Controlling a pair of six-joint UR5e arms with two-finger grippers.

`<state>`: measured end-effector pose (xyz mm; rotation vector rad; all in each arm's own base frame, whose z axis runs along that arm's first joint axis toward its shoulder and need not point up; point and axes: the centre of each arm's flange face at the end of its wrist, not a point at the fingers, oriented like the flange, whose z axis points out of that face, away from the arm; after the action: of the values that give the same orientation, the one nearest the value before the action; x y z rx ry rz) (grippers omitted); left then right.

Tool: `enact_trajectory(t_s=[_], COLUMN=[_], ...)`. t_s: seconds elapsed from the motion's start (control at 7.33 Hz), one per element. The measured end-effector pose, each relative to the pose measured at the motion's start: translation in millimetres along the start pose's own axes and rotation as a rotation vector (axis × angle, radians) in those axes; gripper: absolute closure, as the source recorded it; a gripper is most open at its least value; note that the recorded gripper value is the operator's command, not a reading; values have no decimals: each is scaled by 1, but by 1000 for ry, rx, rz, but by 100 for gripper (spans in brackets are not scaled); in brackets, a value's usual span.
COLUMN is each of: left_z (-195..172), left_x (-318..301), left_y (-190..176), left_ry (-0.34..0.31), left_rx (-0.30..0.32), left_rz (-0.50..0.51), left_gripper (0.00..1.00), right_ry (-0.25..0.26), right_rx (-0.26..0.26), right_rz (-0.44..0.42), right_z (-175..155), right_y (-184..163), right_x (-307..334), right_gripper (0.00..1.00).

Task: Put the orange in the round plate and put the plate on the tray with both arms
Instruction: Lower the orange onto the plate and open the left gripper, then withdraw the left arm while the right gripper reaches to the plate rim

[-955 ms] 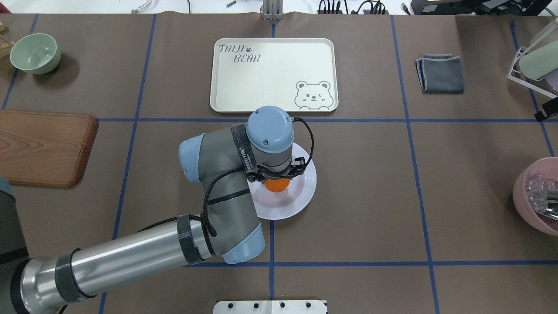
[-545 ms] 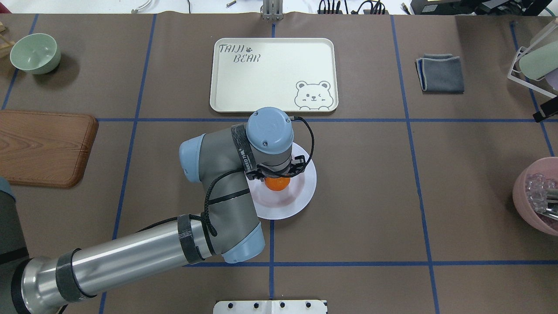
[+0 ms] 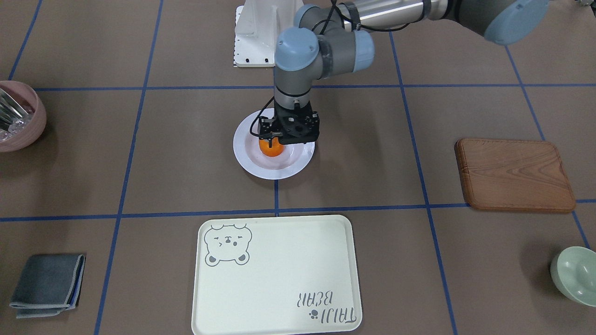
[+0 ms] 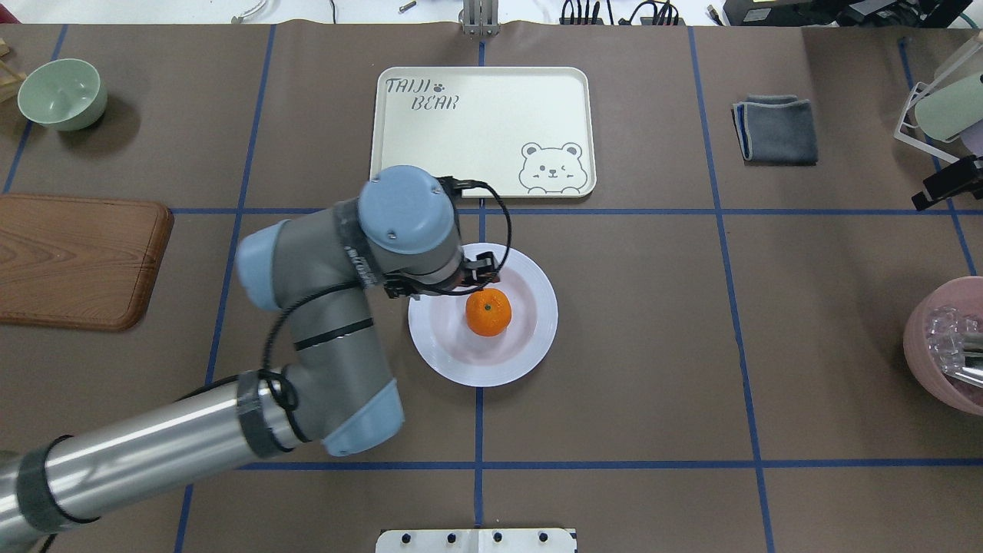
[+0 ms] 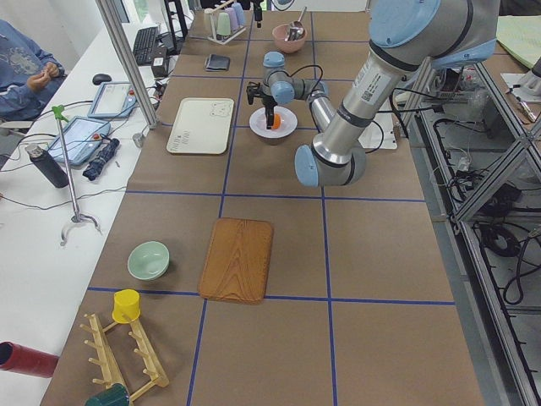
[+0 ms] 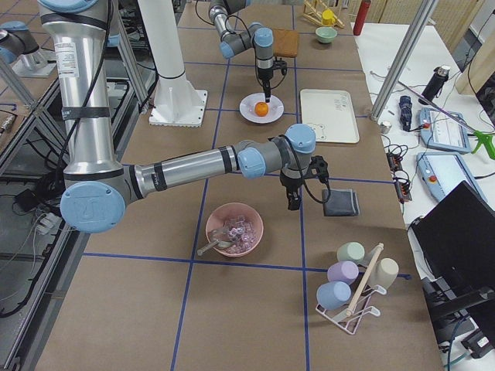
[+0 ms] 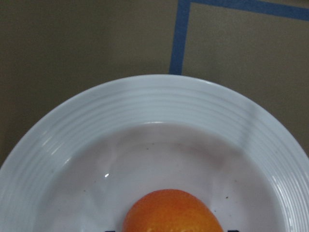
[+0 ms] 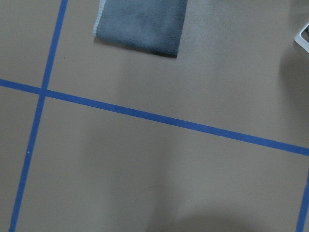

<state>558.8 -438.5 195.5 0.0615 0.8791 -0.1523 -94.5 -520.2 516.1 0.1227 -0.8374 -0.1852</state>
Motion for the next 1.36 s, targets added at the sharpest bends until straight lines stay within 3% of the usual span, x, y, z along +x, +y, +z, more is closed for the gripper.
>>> enact_trajectory(t_s=[0.14, 0.41, 0.95, 1.09, 1.36], left_z=[-19, -47, -107, -116, -123], left_x=[-50, -139, -304, -333, -357], left_y=[-14, -47, -129, -144, -157], left_ry=[5, -7, -27, -36, -48], left_rx=[-6, -12, -27, -23, -18], left_rz=[39, 109, 208, 228, 233], left_gripper=[3, 3, 3, 3, 3], right_ry=[-23, -107, -310, -371, -557], right_rx=[25, 82, 166, 186, 242], right_rz=[18, 137, 429, 494, 607], right_z=[9, 45, 123, 131, 153], right_y=[-3, 0, 36, 49, 72], right_x=[-23, -104, -351, -389, -418], right_gripper=[0, 0, 0, 1, 1])
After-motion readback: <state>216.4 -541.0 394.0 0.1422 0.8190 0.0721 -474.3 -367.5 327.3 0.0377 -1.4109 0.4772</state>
